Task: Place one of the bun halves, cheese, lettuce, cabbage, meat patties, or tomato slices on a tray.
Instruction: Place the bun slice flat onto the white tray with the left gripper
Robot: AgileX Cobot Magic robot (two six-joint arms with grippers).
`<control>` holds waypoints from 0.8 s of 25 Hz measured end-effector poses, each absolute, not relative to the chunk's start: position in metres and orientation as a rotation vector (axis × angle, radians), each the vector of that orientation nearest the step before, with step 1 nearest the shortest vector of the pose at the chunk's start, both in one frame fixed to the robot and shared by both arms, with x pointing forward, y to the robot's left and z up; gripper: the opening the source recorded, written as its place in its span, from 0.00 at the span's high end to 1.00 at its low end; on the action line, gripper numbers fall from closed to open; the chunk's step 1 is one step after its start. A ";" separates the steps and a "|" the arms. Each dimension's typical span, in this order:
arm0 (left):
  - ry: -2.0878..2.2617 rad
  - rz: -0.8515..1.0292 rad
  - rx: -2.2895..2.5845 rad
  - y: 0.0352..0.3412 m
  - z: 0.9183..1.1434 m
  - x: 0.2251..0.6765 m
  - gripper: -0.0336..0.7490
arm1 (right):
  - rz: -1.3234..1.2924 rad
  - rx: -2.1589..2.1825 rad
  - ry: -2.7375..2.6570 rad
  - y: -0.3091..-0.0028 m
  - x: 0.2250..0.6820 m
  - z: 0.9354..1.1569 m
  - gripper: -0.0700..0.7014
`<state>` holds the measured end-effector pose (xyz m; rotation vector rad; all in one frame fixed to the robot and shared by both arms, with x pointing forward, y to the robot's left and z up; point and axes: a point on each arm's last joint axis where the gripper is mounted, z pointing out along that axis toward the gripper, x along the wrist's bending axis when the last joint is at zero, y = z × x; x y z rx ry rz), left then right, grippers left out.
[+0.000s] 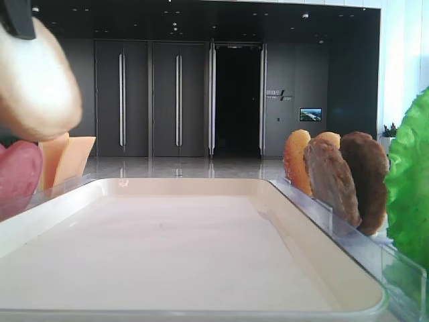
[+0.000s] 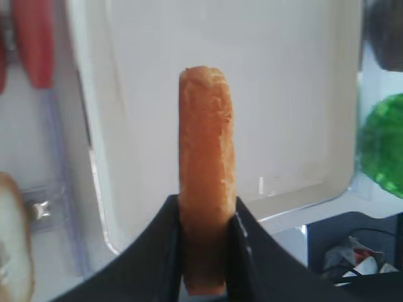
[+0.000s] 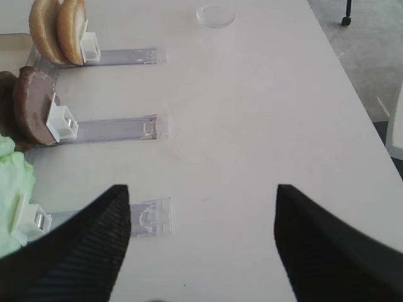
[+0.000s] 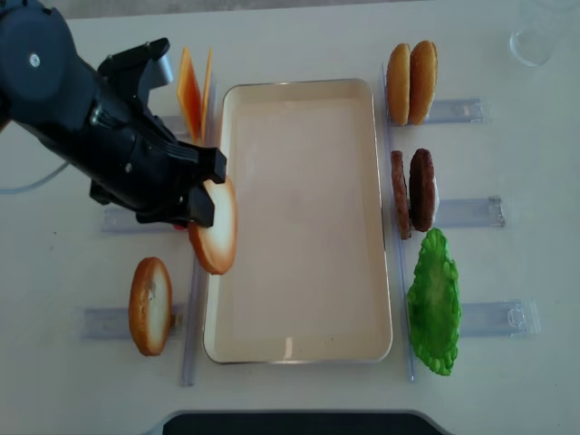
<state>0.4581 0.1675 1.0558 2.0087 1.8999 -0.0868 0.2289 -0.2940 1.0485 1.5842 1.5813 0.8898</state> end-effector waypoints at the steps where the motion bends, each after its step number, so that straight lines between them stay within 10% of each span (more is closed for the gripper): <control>1: 1.863 -0.117 2.005 0.164 1.057 0.458 0.78 | 0.890 1.584 1.581 -0.294 0.229 1.049 0.31; 20: 1.552 -0.408 2.002 0.132 1.048 0.465 0.78 | 0.890 1.584 1.581 -0.294 0.229 1.049 0.31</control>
